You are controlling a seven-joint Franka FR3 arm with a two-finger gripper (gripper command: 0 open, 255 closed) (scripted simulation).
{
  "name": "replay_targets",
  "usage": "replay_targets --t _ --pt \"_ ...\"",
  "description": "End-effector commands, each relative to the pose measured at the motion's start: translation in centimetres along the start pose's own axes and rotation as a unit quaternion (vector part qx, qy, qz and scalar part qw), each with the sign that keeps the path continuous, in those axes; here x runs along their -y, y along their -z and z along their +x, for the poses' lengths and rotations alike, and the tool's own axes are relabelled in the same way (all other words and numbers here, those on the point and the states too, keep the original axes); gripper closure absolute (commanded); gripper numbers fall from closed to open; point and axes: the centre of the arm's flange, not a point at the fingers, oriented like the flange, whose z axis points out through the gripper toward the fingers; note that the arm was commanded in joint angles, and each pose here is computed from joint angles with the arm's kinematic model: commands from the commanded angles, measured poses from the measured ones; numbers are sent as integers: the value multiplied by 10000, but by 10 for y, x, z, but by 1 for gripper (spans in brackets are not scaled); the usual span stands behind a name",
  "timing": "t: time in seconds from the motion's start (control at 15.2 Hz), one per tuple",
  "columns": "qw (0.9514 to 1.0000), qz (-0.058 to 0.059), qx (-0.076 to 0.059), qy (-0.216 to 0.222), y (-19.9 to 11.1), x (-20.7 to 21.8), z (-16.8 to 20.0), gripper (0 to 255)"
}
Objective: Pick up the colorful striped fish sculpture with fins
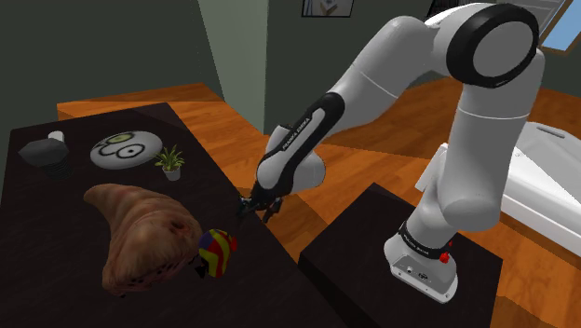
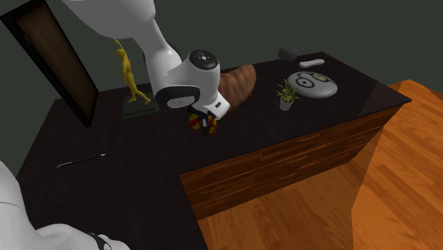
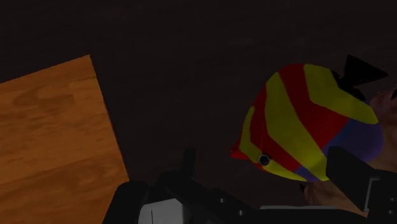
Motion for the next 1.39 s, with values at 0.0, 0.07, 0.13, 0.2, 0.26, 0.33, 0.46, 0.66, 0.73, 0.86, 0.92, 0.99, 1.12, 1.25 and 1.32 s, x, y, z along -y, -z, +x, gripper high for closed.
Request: replay_targets --t 0.0,0.07,0.13,0.2,0.26,0.33,0.46,0.66,0.73,0.86,0.92,0.99,1.12,1.25,1.32 --pt "9999 78 -10 -113 -24 12 2 0" --pt "9998 116 -12 -163 -35 18 3 0" --pt "9997 155 -15 -214 -46 23 5 0" --pt "9995 193 -18 -264 -57 29 7 0" --pt "9994 198 -18 -272 -59 30 7 0" --pt "9994 198 -18 -272 -64 28 7 0" --pt "9994 198 -18 -272 -74 24 8 0" --pt "9994 198 -18 -272 -89 19 9 0" --pt "9994 198 -18 -272 -96 16 9 0" --pt "9994 198 -18 -272 -96 16 9 0" --pt "9994 199 -18 -272 -96 16 9 255" --pt "9994 199 -18 -272 -96 16 9 255" --pt "9994 199 -18 -272 -96 16 9 255" --pt "9994 199 -18 -272 -96 16 9 255" --pt "9994 199 -18 -272 -96 16 9 255"
